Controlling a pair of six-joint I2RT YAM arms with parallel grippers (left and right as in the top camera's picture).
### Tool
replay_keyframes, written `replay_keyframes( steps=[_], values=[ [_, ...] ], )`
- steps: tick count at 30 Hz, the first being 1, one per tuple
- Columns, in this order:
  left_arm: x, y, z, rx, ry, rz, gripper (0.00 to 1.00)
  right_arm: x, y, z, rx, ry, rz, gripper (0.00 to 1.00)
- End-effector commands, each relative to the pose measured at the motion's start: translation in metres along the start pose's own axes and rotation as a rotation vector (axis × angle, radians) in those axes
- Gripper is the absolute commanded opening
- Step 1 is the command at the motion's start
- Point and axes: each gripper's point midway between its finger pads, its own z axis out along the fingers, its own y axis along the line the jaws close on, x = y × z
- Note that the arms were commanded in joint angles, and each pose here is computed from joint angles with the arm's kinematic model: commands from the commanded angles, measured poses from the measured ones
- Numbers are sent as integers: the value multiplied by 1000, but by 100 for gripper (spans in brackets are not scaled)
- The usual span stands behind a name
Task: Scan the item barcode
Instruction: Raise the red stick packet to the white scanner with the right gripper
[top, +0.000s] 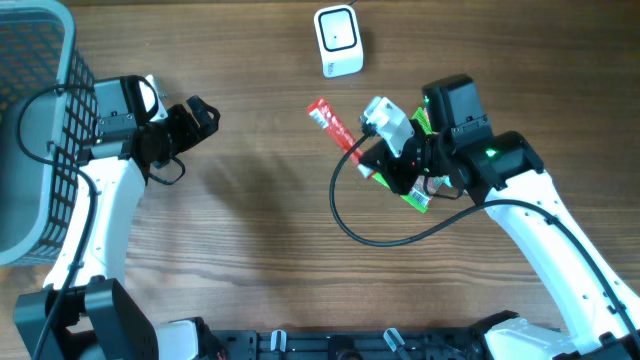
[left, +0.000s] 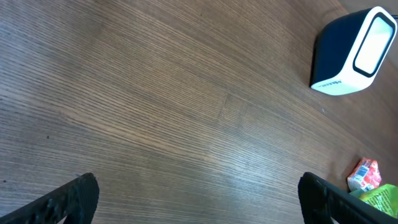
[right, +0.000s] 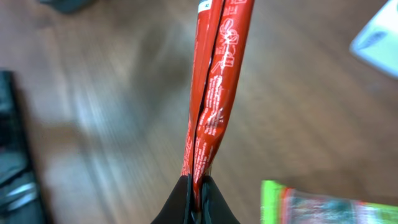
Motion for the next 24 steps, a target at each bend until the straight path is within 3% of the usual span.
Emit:
replay_keyframes(
  steps=[1,8,12,15,20,24],
  values=[
    [-1,6,3,-20,2,17,100,-7,-43,-6,239,4,73,4],
    [-1,6,3,-20,1,17,100,-66,-66,-66,418,-34,-12,4],
    [-1,6,3,-20,2,17,100,-88,-92,-91,553,63,-114,4],
    [-1,6,3,-20,2,17,100,-91,-114,-82,630,107,-178,4],
    [-1,6,3,-20,2,17,100,-76,-163,-17,792,379,-396,4],
    [-1,6,3,-20,2,17,100,-73,-185,12,916,479,-447,4]
  ],
)
